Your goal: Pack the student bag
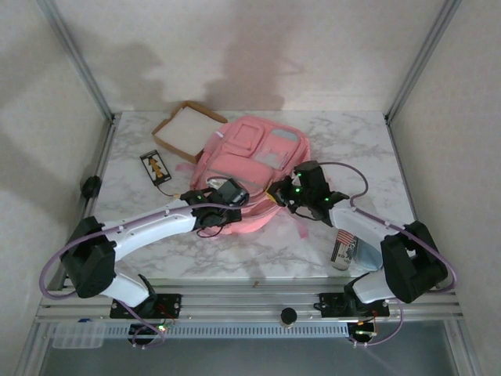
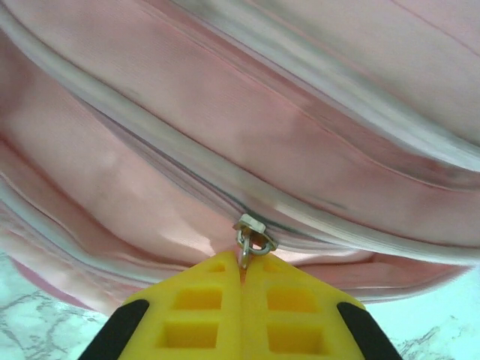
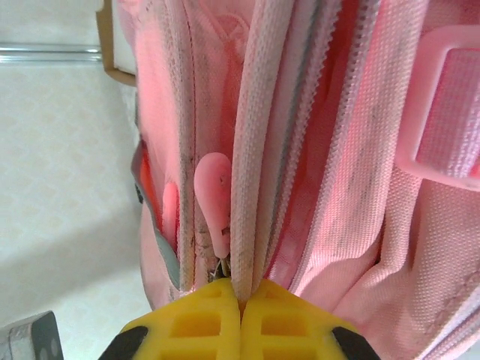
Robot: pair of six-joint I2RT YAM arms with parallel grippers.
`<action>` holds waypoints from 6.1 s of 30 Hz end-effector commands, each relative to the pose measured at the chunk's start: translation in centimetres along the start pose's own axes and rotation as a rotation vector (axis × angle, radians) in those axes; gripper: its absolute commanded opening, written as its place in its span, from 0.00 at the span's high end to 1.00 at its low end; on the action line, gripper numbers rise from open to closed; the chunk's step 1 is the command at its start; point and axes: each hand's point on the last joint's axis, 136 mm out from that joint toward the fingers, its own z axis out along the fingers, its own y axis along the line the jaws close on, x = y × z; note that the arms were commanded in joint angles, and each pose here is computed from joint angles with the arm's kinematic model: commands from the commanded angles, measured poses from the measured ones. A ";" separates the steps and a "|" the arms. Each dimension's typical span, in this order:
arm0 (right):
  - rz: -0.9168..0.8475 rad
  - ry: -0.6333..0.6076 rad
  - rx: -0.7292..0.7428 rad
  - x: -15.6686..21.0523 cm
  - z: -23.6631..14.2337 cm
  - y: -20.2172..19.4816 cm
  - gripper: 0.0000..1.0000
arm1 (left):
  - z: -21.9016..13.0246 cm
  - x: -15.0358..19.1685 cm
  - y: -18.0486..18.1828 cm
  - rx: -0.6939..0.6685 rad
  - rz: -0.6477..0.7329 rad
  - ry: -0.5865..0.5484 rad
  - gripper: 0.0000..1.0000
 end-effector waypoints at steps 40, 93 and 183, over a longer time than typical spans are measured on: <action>-0.013 0.015 -0.096 -3.1 -1.0 -0.9 0.21 | 4.4 0.1 -3.8 0.191 0.069 0.088 0.91; 0.006 -0.025 -0.310 -3.2 -1.0 9.6 1.00 | 2.3 -2.8 -7.2 0.278 0.141 0.002 0.68; -0.198 -0.057 0.059 -14.7 -6.8 -0.8 0.63 | 9.5 -10.8 1.9 0.046 0.107 -0.163 0.66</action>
